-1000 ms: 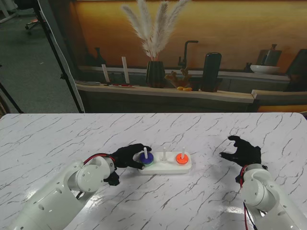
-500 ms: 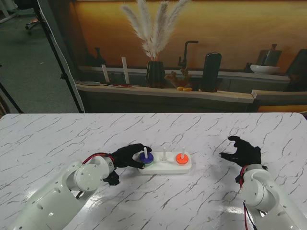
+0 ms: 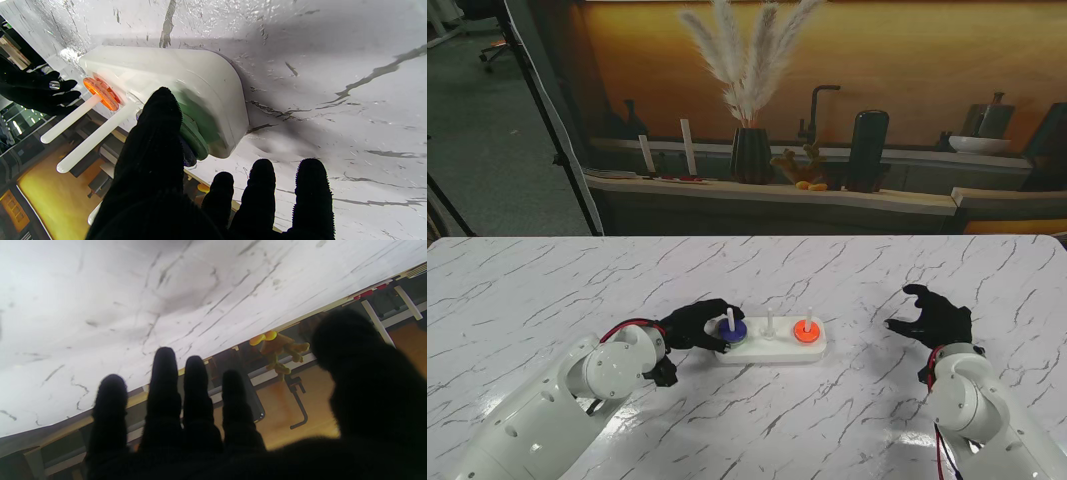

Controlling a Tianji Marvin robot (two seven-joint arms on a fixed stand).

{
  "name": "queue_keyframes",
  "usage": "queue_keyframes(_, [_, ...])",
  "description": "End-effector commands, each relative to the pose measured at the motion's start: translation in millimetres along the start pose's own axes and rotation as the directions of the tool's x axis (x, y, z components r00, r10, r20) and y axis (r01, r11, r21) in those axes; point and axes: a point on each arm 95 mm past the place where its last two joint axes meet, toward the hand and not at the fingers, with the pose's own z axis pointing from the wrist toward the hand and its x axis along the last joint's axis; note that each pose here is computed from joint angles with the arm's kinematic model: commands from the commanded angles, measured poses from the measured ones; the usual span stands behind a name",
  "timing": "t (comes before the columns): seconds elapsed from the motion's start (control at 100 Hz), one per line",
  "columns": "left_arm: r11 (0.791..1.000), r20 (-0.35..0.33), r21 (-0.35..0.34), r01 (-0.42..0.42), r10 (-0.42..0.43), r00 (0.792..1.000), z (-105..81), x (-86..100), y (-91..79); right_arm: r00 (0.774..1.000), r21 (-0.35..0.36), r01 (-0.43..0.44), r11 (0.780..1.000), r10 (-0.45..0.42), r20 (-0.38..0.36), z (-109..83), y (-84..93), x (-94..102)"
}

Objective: Move the three rings of the Hanoi Tower from the left rod to the right rod

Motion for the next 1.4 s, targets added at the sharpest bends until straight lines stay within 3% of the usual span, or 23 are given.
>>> queue_keyframes(0.0, [1.000,-0.017,-0.010,0.001,-0.002,1.000,1.7,3.8,6.0,1.000,0.009,-0.007,1.000,0.007,0.000,-3.2,-5.2,1.8])
queue_keyframes(0.41, [1.000,-0.022,-0.025,-0.004,0.004,1.000,2.3,4.7,6.3,1.000,0.008,-0.005,1.000,0.005,0.004,-3.6,-5.2,0.6])
queue_keyframes(0.88, [0.997,-0.041,0.062,0.044,-0.042,0.998,2.0,8.9,3.6,1.000,0.011,-0.001,1.000,0.001,0.008,-3.7,-5.6,0.3])
queue_keyframes(1.39, [0.997,-0.039,-0.004,0.076,-0.076,0.996,-6.3,14.4,-6.3,1.000,0.010,-0.002,1.000,0.002,0.007,-2.8,-5.6,0.5])
